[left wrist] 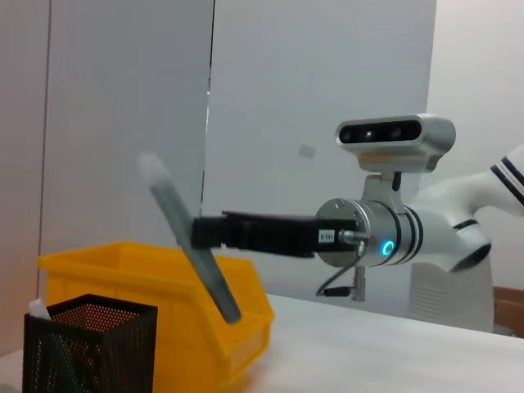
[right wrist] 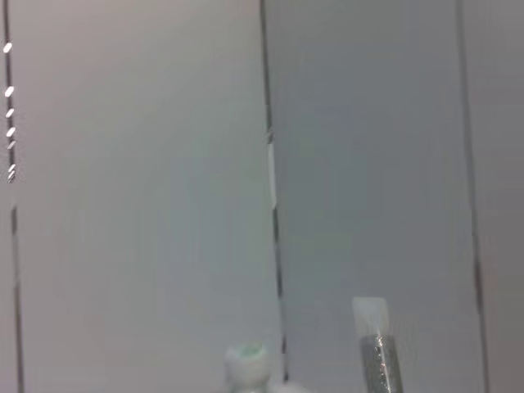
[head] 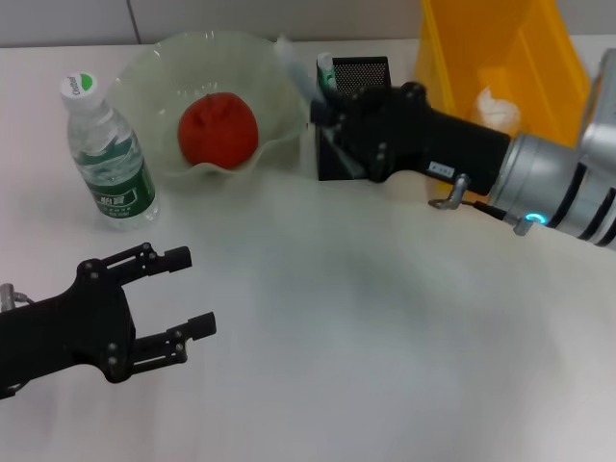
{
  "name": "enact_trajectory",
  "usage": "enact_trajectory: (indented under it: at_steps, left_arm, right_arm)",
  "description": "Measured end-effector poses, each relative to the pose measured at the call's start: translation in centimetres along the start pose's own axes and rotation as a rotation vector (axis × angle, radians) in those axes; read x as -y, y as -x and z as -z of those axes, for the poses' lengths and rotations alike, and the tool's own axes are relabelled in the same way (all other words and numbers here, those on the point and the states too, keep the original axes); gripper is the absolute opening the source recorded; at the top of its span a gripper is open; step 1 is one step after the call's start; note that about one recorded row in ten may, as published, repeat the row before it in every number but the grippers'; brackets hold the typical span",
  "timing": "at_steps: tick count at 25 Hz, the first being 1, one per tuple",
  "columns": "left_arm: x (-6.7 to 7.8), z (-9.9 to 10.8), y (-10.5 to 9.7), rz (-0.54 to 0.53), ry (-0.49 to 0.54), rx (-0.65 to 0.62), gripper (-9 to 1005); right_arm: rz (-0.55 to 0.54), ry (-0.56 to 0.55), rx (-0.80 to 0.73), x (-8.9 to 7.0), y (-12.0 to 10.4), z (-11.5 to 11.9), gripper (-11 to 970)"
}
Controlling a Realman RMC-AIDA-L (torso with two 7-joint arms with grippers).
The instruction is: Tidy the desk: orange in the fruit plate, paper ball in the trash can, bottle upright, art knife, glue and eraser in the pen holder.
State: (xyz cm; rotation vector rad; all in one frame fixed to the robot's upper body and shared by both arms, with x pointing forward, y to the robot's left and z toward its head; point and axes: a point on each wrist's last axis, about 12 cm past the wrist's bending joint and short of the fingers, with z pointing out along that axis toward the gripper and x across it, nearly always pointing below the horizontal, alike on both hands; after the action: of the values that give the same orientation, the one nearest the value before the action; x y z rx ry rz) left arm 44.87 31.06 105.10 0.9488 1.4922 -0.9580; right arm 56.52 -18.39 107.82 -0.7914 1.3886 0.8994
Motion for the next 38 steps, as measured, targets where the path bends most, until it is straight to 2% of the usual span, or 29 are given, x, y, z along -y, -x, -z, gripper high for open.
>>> enact_trajectory:
  at_steps: [10, 16, 25, 26, 27, 29, 30, 31, 34, 38]
  left_arm:
    - [-0.3, -0.2, 0.4, -0.014, -0.009, 0.008, 775]
    - [-0.4, -0.4, 0.5, -0.018, -0.014, 0.011, 775]
    - [-0.1, -0.5, 0.7, -0.014, -0.019, 0.049, 775]
    - [-0.1, -0.5, 0.7, -0.014, -0.019, 0.049, 775]
    - [-0.1, -0.5, 0.7, -0.013, -0.018, 0.050, 775]
    - [0.0, -0.6, 0.6, -0.010, -0.018, 0.051, 775]
    - [0.0, -0.6, 0.6, -0.009, -0.018, 0.052, 775]
    - [0.1, -0.6, 0.6, -0.009, -0.018, 0.053, 775]
    - [0.2, -0.7, 0.5, -0.007, -0.022, 0.059, 775]
    - [0.3, -0.8, 0.6, -0.014, -0.026, 0.071, 776]
  right_arm:
    - [0.000, -0.026, 0.046, -0.1, 0.1, 0.3, 126]
    - [0.093, -0.070, 0.071, 0.4, 0.4, 0.3, 126]
    - [0.405, -0.136, 0.060, 0.8, 0.3, 0.7, 126]
    - [0.451, -0.141, 0.052, 0.9, 0.2, 0.8, 126]
    - [0.543, -0.148, 0.038, 0.9, 0.1, 0.8, 125]
    - [0.583, -0.151, 0.033, 0.9, 0.1, 0.8, 125]
    - [0.666, -0.157, 0.016, 1.0, 0.0, 0.8, 125]
    - [0.666, -0.157, 0.016, 1.0, 0.0, 0.8, 125]
    - [0.769, -0.167, -0.026, 1.5, -0.1, 0.4, 125]
    - [0.855, -0.164, -0.057, 1.9, 0.2, -0.3, 125]
